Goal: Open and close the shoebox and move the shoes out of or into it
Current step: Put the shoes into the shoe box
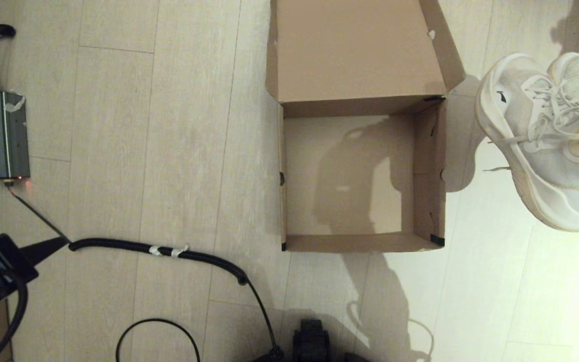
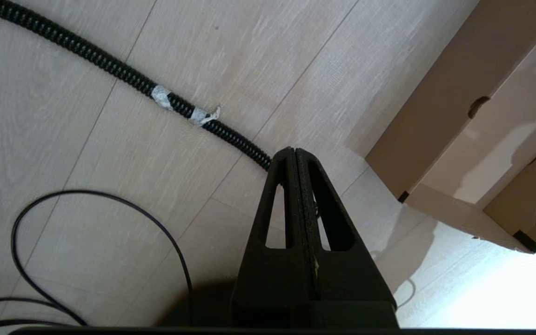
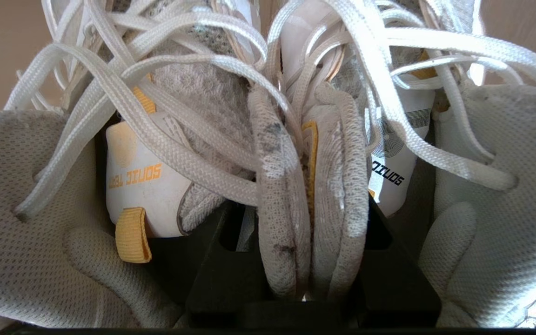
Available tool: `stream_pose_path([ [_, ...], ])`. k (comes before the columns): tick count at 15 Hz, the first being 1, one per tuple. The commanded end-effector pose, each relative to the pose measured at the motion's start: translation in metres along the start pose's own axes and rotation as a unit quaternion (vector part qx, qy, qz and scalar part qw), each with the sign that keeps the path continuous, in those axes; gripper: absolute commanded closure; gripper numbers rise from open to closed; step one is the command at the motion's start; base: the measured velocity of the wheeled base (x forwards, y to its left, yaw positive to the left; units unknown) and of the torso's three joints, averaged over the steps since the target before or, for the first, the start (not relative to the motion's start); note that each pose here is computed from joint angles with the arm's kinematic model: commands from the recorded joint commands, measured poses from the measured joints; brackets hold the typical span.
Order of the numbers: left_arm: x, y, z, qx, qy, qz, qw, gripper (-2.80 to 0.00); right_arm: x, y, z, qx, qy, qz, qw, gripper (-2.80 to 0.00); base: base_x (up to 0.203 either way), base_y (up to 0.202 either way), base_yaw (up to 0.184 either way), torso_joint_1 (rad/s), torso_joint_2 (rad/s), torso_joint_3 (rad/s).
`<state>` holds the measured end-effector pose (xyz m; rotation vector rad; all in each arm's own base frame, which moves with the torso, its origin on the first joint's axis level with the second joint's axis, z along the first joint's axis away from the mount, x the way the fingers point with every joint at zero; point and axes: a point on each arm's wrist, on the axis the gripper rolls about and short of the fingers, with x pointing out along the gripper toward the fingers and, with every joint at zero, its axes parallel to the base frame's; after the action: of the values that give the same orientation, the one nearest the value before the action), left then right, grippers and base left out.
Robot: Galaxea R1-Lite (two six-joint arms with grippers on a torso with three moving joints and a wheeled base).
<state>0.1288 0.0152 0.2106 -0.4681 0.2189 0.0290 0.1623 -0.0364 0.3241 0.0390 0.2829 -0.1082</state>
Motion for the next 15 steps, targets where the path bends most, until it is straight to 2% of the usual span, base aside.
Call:
stream_pose_path([
  [1, -0.001, 0.0, -0.001, -0.001, 0.0, -0.001, 1.0, 0.0, -0.013, 0.003, 0.002, -0.003, -0.017, 0.006, 1.0, 0.0, 0.0, 0.0, 0.0, 0.0, 0.0, 0.0],
  [8, 0.004, 0.004, -0.007, -0.005, 0.015, 0.007, 0.9998, 0.0, -0.015, 0.041, 0.002, -0.012, -0.016, 0.09, 0.996, 0.0, 0.0, 0.0, 0.0, 0.0, 0.0, 0.0],
  [11, 0.007, 0.005, -0.007, -0.006, 0.022, 0.01, 0.9997, 0.0, -0.019, 0.068, 0.001, -0.014, -0.014, 0.142, 0.99, 0.0, 0.0, 0.0, 0.0, 0.0, 0.0, 0.0],
  [15, 0.009, 0.005, -0.008, -0.006, 0.025, 0.011, 0.9996, 0.0, -0.021, 0.089, -0.004, -0.007, 0.001, 0.182, 0.983, 0.0, 0.0, 0.0, 0.0, 0.0, 0.0, 0.0],
])
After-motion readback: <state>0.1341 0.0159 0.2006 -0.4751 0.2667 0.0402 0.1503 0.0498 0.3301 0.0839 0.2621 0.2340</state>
